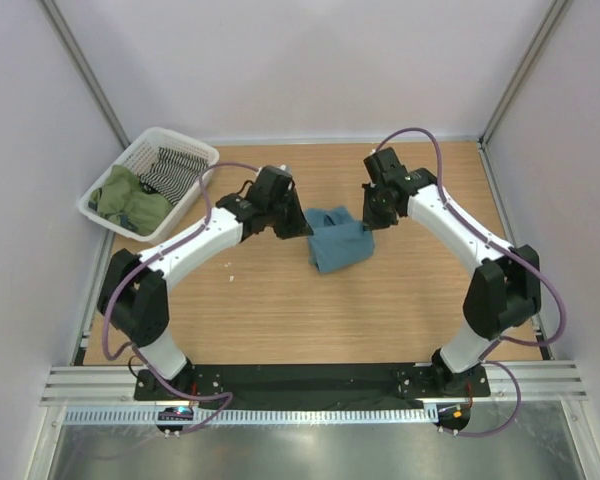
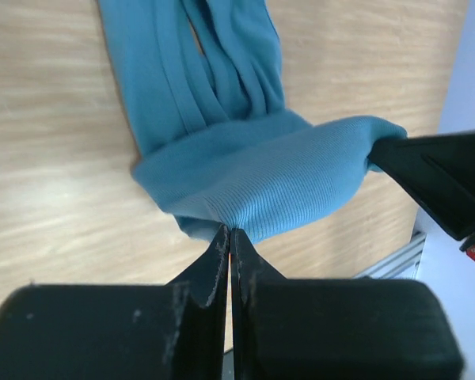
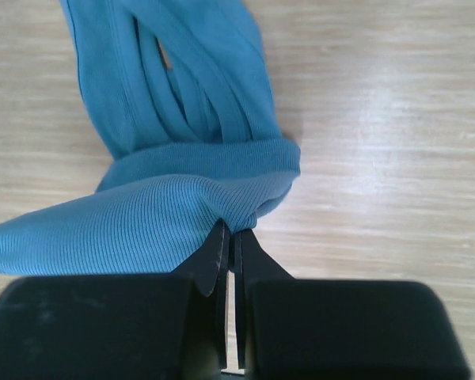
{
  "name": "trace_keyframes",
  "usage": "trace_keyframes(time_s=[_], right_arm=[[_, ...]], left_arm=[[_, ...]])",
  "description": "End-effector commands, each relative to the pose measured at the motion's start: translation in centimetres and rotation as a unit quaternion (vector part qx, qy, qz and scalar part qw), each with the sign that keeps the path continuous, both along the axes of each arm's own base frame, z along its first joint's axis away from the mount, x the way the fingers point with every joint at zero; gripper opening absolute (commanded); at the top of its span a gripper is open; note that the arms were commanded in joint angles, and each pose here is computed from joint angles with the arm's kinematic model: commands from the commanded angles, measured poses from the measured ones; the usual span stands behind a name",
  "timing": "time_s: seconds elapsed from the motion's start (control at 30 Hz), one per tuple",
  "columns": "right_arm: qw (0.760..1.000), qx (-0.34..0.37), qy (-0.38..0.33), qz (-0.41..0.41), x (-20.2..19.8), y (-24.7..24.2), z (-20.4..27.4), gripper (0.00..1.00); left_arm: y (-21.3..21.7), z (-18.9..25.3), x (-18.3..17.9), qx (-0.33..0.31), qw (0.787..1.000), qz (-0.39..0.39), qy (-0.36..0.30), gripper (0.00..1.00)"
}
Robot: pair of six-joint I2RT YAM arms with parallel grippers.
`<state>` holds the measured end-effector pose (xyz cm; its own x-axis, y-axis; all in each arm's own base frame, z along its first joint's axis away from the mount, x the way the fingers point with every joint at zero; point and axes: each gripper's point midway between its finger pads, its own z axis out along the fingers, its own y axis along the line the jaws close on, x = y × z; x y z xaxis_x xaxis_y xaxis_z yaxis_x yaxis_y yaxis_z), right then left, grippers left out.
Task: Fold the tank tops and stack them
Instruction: Fold the tank top
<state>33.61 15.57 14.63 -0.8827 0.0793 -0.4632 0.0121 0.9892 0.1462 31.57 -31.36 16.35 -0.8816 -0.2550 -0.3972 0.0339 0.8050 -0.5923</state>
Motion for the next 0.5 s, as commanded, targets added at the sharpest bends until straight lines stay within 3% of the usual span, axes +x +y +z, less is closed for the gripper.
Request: trace_keyframes(time_s=[0.0, 0.3, 0.47], right_arm=[[0.999, 0.005, -0.033, -0.006, 4.0, 0.1, 1.3, 0.01], [0.998, 0.026, -0.039, -0.029, 12.8, 1.4, 0.6, 0.02], [0.996, 0.052, -0.06, -0.037, 18.8, 2.8, -1.0, 0.15]], left_arm=[[0.2, 0.7, 3.5, -0.008, 1.0, -0.005, -0.009, 0.01], [2.1, -2.9, 12.7, -0.008, 0.999, 0.036, 0.024, 0.01], [3.8, -4.1, 17.7, -0.014, 0.997, 0.073, 0.021, 0.02]])
